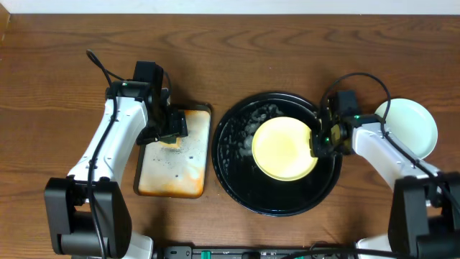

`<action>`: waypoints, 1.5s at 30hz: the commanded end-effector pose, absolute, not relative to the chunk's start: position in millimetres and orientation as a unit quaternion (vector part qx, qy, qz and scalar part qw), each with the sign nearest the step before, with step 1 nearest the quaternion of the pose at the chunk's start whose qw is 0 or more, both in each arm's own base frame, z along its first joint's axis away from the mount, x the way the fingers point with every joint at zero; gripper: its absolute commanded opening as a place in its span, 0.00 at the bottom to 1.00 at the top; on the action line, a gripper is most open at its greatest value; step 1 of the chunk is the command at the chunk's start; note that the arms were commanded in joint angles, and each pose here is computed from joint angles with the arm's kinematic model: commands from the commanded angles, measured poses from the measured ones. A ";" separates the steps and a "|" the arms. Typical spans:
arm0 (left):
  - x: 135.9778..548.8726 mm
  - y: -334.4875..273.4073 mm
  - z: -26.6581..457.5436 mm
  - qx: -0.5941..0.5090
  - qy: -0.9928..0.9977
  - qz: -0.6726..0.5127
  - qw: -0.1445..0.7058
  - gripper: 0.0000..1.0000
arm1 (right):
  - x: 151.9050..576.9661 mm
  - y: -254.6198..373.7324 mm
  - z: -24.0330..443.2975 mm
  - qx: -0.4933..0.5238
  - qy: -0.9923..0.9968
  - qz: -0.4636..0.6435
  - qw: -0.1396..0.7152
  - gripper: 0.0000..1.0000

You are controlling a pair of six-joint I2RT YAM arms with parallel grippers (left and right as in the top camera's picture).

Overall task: Clean dirty plates on tray and stack at the side
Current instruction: 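Lift the yellow plate with the right gripper and tilt it upright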

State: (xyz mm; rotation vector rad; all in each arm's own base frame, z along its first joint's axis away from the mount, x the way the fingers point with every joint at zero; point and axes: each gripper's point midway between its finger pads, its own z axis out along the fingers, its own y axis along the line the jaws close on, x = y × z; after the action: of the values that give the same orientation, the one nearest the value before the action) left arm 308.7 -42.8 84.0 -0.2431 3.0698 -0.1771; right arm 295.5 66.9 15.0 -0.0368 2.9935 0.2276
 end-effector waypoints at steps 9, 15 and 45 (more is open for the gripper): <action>307.4 -43.4 82.8 -0.075 0.995 -0.061 0.025 0.82 | 323.1 35.7 138.3 -0.054 0.955 -0.171 0.236 0.01; 307.4 -43.4 82.8 -0.075 0.995 -0.061 0.025 0.83 | 318.9 55.0 160.5 -0.103 0.925 -0.240 0.278 0.01; 307.4 -43.4 82.8 -0.075 0.995 -0.061 0.025 0.82 | 285.7 125.1 263.4 -0.207 0.724 -0.475 0.456 0.01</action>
State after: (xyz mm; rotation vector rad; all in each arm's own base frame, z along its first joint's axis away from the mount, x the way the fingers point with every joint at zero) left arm 308.7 -42.8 84.0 -0.2431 3.0698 -0.1771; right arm 289.5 126.5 244.6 -0.5474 1.8494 -1.1383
